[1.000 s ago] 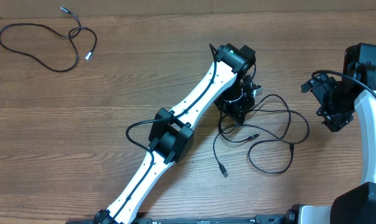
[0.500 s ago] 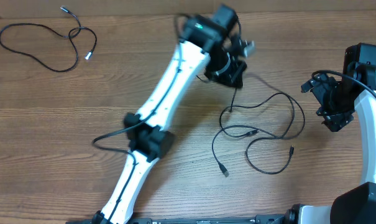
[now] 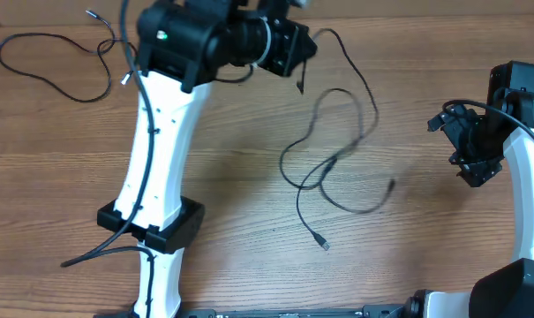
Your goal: Untangle cables
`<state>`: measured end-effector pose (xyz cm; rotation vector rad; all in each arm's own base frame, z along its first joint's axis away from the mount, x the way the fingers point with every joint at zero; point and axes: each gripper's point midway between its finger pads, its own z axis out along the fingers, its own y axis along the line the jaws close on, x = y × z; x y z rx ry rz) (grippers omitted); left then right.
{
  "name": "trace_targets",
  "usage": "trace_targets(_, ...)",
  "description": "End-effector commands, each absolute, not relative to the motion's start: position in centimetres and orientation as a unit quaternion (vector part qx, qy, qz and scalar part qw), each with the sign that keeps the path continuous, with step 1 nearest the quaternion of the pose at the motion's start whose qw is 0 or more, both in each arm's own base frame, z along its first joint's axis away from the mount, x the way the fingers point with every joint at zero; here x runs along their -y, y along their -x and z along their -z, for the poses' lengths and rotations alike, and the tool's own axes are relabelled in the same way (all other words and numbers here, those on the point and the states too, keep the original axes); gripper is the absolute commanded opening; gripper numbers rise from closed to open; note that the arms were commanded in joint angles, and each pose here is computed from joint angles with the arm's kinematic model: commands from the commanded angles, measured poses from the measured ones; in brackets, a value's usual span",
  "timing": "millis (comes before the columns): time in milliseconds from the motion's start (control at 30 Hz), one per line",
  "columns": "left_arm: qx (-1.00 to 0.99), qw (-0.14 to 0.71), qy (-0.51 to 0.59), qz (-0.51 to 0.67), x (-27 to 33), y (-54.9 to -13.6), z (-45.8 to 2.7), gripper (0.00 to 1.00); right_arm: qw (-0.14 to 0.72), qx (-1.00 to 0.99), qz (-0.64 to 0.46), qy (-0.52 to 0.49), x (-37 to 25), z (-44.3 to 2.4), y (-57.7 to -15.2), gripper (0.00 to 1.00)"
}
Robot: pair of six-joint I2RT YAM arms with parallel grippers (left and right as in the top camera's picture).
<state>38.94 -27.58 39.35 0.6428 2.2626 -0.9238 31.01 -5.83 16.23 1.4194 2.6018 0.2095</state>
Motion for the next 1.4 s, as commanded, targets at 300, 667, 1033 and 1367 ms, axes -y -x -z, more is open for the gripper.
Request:
trace_targets(300,-0.666,0.469,-0.279,0.508,27.2,-34.0,-57.3,0.04,0.09,-0.871,-0.067,-0.479,6.1,-16.4,-31.2,1.0)
trace_targets(667,-0.47,0.618,-0.259,0.575,25.0,-31.0,-70.6,0.04,0.09,-0.871,-0.067,-0.479,6.1,-16.4,-31.2,1.0)
trace_targets(1033,-0.364,0.69,-0.183,0.598,21.5,-29.6,-76.3,0.04,0.09,-0.871,-0.067,-0.479,6.1,-16.4,-31.2,1.0)
trace_targets(1367,-0.496,0.708,-0.055,0.5,17.2,-38.4,-71.6,0.04,0.09,-0.871,-0.067,-0.479,6.1,-16.4,-31.2,1.0)
